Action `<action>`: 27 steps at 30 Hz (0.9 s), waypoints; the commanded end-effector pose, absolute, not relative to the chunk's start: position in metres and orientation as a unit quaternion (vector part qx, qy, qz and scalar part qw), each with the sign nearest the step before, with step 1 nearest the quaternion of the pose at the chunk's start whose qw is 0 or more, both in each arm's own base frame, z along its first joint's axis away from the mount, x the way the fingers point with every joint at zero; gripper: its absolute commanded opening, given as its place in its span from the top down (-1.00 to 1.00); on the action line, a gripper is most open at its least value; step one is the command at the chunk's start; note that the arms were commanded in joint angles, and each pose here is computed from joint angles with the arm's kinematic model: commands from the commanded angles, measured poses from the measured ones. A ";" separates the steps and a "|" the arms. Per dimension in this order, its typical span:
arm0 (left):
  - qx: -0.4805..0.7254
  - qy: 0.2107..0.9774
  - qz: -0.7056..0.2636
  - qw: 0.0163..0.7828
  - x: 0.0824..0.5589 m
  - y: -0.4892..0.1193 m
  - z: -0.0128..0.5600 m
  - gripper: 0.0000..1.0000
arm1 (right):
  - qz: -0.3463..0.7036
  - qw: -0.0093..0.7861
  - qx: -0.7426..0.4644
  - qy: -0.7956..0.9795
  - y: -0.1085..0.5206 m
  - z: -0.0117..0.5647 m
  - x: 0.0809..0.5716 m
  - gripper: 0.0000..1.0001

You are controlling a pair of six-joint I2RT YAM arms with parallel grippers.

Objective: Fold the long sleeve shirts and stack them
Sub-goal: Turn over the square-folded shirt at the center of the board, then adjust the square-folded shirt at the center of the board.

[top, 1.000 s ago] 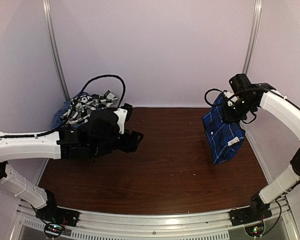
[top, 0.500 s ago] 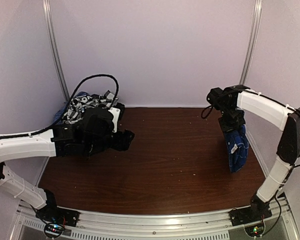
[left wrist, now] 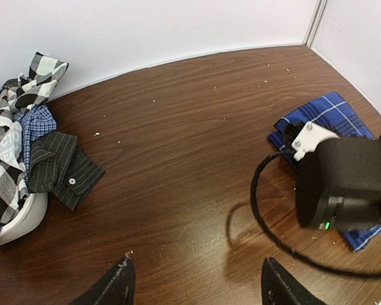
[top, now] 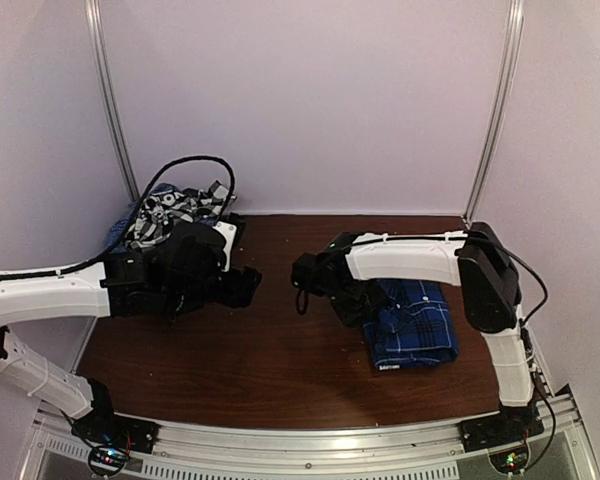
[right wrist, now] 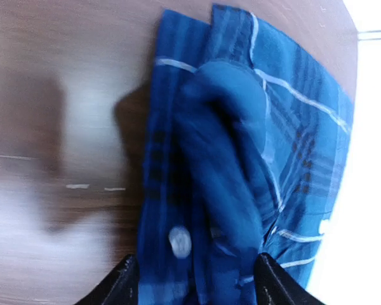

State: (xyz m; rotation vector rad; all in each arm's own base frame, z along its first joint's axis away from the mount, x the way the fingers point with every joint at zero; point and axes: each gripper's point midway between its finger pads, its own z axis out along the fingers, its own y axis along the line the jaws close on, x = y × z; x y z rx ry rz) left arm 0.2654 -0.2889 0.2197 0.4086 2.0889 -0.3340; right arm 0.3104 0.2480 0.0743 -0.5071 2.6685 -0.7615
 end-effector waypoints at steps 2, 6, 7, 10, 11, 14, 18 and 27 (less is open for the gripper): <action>0.135 0.847 -0.138 0.496 0.265 -0.270 0.234 -0.37 | -0.202 0.203 -0.200 0.937 0.323 0.092 0.290 -0.60; 0.121 0.843 -0.135 0.506 0.264 -0.259 0.239 -0.38 | -0.157 0.229 -0.204 0.939 0.336 0.122 0.278 -0.74; 0.116 0.842 -0.136 0.509 0.263 -0.256 0.241 -0.38 | -0.144 0.236 -0.201 0.940 0.332 0.128 0.277 -0.76; 0.104 0.837 -0.143 0.518 0.261 -0.249 0.248 -0.37 | -0.108 0.250 -0.170 0.947 0.307 0.143 0.283 -0.77; 0.101 0.835 -0.147 0.521 0.260 -0.248 0.250 -0.38 | -0.093 0.254 -0.160 0.950 0.296 0.147 0.286 -0.77; 0.097 0.829 -0.155 0.528 0.259 -0.245 0.255 -0.39 | -0.059 0.250 -0.123 0.958 0.252 0.145 0.291 -0.77; 0.101 0.829 -0.159 0.526 0.259 -0.248 0.255 -0.40 | -0.014 0.244 -0.048 0.969 0.184 0.135 0.299 -0.79; 0.120 0.834 -0.160 0.514 0.264 -0.263 0.249 -0.49 | 0.107 0.235 0.083 0.962 0.113 0.095 0.289 -0.84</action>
